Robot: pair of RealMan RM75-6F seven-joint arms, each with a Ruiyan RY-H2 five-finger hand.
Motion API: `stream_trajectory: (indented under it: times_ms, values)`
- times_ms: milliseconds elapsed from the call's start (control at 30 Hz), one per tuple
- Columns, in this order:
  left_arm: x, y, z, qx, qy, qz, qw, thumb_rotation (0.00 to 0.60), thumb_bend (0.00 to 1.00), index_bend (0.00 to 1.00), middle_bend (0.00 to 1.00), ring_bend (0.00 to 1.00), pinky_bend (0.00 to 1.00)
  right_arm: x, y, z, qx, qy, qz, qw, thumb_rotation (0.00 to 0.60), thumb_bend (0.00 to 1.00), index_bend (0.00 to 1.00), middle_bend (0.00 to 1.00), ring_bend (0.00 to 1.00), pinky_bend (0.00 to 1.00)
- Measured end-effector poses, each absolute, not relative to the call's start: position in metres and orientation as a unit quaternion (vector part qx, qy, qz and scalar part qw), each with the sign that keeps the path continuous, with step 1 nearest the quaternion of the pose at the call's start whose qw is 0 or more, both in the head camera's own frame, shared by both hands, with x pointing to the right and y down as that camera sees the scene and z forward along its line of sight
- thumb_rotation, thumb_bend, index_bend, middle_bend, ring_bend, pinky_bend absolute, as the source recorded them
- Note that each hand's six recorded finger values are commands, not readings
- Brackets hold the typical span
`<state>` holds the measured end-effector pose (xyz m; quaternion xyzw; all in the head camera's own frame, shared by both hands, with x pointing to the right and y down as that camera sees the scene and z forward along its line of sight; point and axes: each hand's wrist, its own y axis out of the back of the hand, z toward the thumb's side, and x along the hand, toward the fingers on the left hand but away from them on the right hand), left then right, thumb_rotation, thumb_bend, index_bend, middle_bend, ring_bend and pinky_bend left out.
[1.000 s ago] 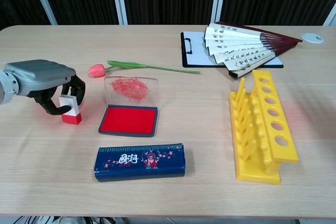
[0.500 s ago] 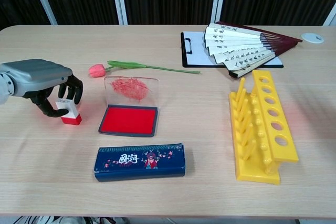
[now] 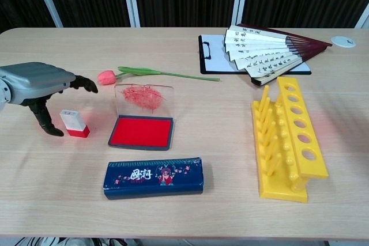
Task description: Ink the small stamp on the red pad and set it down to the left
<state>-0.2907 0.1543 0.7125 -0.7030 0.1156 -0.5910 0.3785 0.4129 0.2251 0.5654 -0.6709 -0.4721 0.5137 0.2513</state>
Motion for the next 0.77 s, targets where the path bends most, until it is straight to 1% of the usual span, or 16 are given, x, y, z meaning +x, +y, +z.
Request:
stream_trajectory:
  times_ms: [100, 233, 400, 567, 767]
  values:
    - [-0.293, 0.152, 0.707, -0.702, 0.124, -0.590, 0.380, 0.600, 0.02, 0.00, 0.00, 0.00, 0.06, 0.413, 0.225, 0.565, -0.671, -0.471, 0.513, 0.253, 0.600, 0.26, 0.01, 0.00, 0.00, 0.19]
    - [-0.297, 0.148, 0.691, -0.696, 0.146, -0.582, 0.394, 0.600, 0.02, 0.00, 0.00, 0.00, 0.02, 0.412, 0.225, 0.565, -0.670, -0.469, 0.514, 0.258, 0.600, 0.26, 0.01, 0.00, 0.00, 0.19]
    - [-0.317, 0.148, 0.656, -0.682, 0.190, -0.571, 0.416, 0.600, 0.02, 0.00, 0.00, 0.00, 0.00, 0.412, 0.225, 0.565, -0.667, -0.462, 0.519, 0.271, 0.600, 0.26, 0.01, 0.00, 0.00, 0.19]
    - [-0.351, 0.163, 0.618, -0.668, 0.235, -0.570, 0.416, 0.600, 0.02, 0.00, 0.00, 0.00, 0.00, 0.411, 0.225, 0.564, -0.666, -0.460, 0.518, 0.277, 0.600, 0.26, 0.01, 0.00, 0.00, 0.19]
    - [-0.387, 0.189, 0.586, -0.654, 0.283, -0.559, 0.424, 0.600, 0.02, 0.00, 0.00, 0.00, 0.00, 0.410, 0.226, 0.563, -0.666, -0.458, 0.516, 0.283, 0.600, 0.26, 0.01, 0.00, 0.00, 0.19]
